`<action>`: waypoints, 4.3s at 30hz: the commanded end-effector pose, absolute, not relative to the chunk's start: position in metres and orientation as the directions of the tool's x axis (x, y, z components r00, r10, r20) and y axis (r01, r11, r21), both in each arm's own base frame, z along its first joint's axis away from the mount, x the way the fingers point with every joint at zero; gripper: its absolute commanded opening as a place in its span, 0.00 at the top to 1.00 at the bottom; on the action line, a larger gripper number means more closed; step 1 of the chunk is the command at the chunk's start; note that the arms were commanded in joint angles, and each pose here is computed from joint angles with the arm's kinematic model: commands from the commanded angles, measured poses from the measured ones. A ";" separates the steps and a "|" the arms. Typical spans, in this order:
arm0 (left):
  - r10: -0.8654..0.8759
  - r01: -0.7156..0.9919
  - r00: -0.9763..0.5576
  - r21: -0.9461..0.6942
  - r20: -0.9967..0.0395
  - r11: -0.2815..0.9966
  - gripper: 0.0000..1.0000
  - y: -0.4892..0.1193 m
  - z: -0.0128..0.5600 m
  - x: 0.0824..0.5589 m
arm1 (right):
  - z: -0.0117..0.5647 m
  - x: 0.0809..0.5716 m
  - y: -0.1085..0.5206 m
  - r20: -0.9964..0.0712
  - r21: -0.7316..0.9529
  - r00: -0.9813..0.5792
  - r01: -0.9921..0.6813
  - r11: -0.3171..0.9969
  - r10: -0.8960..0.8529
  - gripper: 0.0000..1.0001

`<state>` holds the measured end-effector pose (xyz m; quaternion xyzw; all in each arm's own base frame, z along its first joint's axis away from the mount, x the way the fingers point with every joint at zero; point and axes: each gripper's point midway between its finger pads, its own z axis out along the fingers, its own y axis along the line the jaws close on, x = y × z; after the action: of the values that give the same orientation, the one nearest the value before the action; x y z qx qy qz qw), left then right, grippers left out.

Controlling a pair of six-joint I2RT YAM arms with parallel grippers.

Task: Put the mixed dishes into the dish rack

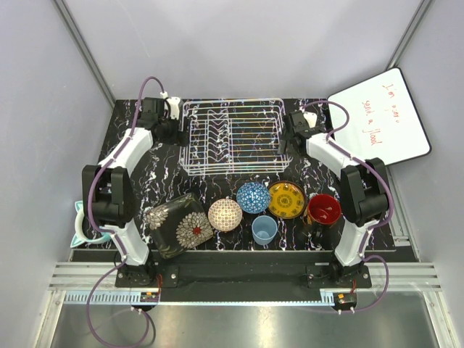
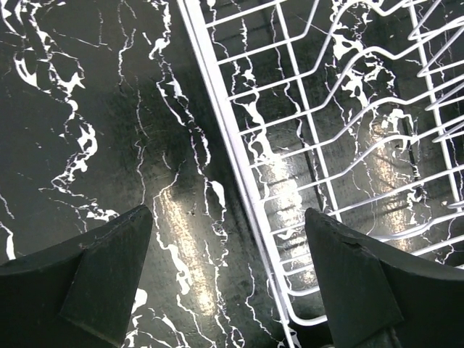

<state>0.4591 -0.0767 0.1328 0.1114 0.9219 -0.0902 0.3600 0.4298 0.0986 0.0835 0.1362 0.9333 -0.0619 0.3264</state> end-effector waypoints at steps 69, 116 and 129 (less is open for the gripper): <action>0.237 0.383 -0.557 0.007 -0.796 0.924 0.01 -0.058 0.251 0.299 | 0.067 0.298 0.212 -0.481 0.252 -0.877 -0.134 0.958 0.003 0.41; 0.067 0.669 -0.632 -0.500 -0.772 0.550 0.01 -0.193 0.313 0.309 | 0.263 0.331 0.295 -0.750 0.394 -0.662 -0.428 0.814 0.015 1.00; 0.152 0.640 -0.661 -0.446 -0.735 0.626 0.01 -0.204 0.266 0.301 | 0.268 0.344 0.325 -0.765 0.388 -0.643 -0.468 0.794 -0.006 1.00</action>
<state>0.2988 -0.2076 0.2753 0.2328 0.8279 -0.4009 0.3158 0.3341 0.3015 0.2143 -0.1263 0.8985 0.2433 0.3429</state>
